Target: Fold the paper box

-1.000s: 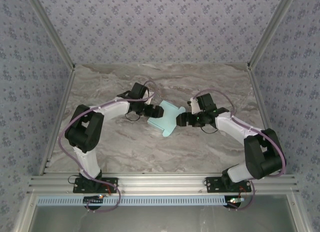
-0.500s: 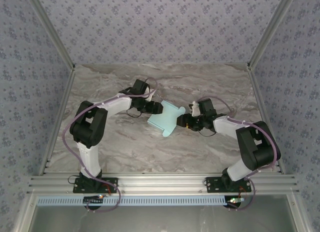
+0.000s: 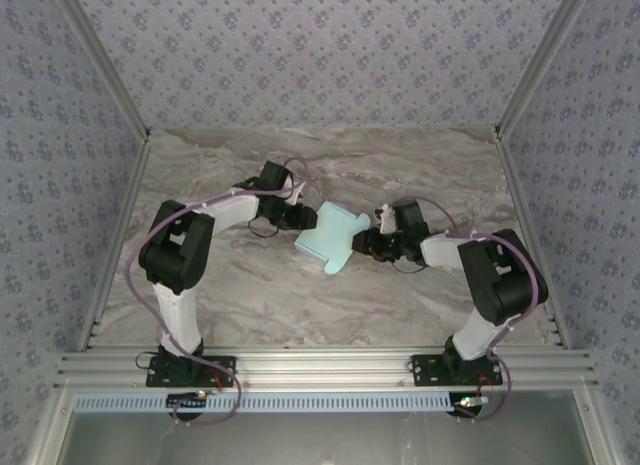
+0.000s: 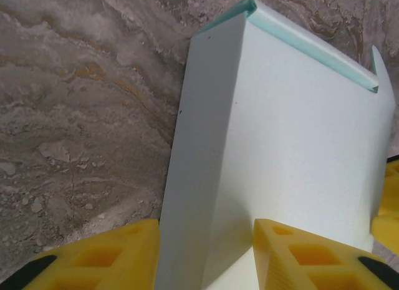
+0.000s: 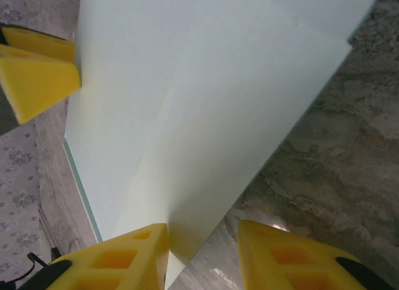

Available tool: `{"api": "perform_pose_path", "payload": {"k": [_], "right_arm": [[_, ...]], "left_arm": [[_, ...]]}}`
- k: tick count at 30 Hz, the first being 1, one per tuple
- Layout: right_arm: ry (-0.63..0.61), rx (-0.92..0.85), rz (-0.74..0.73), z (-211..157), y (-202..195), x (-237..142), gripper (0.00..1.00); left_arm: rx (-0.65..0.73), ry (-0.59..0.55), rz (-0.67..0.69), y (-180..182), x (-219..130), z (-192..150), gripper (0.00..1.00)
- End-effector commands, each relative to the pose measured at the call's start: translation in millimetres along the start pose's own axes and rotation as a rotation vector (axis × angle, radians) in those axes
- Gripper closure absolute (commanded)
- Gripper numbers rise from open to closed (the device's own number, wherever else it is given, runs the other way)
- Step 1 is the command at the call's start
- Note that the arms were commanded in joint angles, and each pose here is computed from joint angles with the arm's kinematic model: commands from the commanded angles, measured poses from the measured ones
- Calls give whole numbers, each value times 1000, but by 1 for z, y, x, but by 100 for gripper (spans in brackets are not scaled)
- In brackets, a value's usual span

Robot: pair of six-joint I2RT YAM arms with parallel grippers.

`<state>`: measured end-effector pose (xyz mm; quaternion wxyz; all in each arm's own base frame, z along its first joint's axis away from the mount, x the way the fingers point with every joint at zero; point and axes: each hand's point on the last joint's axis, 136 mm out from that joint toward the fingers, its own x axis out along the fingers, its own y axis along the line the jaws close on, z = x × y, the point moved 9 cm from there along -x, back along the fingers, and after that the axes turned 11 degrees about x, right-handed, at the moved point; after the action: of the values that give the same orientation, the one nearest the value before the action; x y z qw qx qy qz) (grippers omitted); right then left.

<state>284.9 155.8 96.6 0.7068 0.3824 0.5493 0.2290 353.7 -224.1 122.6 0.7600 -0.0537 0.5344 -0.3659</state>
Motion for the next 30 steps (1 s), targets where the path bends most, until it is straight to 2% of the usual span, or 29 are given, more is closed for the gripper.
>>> {"api": "perform_pose_path", "payload": {"k": [1, 8, 17, 30], "right_arm": [[4, 24, 59, 6, 2, 6, 69], [-20, 57, 168, 12, 16, 6, 80], [-63, 5, 258, 13, 47, -15, 93], [-119, -42, 298, 10, 81, -35, 98]], "left_arm": [[-25, 23, -23, 7, 7, -8, 60], [-57, 33, -24, 13, 11, -23, 62], [-80, 30, -64, 13, 12, -27, 54], [-83, 20, -153, 6, 15, -25, 49]]}}
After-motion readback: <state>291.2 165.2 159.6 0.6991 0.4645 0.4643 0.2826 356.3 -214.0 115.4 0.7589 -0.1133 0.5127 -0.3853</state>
